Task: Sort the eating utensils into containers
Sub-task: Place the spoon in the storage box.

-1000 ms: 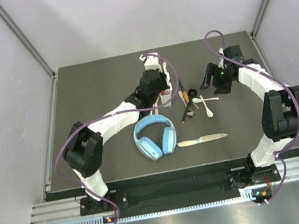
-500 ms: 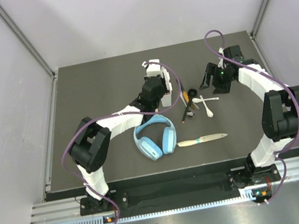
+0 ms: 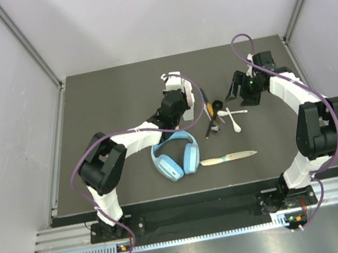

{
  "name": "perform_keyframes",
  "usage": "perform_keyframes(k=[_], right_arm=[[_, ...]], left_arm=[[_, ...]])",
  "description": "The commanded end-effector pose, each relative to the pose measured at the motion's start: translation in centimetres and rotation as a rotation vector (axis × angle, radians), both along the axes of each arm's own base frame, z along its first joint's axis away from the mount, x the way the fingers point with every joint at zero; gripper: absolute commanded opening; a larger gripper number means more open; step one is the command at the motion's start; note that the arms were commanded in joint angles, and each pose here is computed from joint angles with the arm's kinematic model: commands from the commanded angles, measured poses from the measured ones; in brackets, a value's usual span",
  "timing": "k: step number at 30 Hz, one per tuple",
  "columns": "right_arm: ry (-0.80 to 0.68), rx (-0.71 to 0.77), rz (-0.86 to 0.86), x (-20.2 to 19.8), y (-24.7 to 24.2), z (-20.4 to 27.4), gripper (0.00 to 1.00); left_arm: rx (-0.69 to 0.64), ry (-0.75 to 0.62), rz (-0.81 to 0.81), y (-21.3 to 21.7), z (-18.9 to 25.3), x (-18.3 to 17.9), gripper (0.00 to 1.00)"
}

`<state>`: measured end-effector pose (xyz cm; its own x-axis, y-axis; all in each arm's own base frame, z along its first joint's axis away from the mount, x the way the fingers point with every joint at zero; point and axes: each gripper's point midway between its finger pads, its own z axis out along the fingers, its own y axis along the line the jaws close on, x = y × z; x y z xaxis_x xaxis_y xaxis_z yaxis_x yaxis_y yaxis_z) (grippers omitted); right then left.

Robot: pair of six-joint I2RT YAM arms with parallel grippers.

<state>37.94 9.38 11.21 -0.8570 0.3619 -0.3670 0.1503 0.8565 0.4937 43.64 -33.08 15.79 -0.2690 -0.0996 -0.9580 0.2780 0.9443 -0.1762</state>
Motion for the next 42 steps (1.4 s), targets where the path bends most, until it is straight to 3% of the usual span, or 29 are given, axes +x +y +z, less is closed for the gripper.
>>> perform_keyframes(k=[1, 10, 21, 27, 33, 37, 42], right_arm=[[-0.053, 0.007, 0.006, 0.8, 0.2, 0.6, 0.72], [-0.037, 0.005, 0.004, 0.9, 0.1, 0.0, 0.73], [-0.025, 0.004, 0.003, 1.0, 0.2, -0.2, 0.72], [-0.022, -0.009, 0.0, 1.0, -0.1, -0.2, 0.72], [-0.004, -0.014, -0.002, 0.6, -0.2, -0.5, 0.72], [0.015, -0.014, -0.007, 0.2, -0.2, -0.4, 0.72], [0.036, -0.029, -0.017, 0.1, -0.6, -0.4, 0.72]], left_arm=[[-0.023, -0.013, 0.008, -0.3, 0.1, 0.1, 0.02], [-0.012, 0.0, 0.022, 0.5, -0.2, -0.4, 0.24], [0.001, -0.023, 0.079, 2.3, 1.8, -0.7, 0.35], [-0.034, -0.068, 0.086, 2.7, 5.1, -0.9, 0.43], [-0.078, -0.13, 0.11, 4.3, 11.3, -0.8, 0.5], [-0.113, -0.081, 0.162, 7.2, 12.7, -0.6, 0.52], [-0.057, 0.054, 0.24, 11.9, 9.4, -1.6, 0.53]])
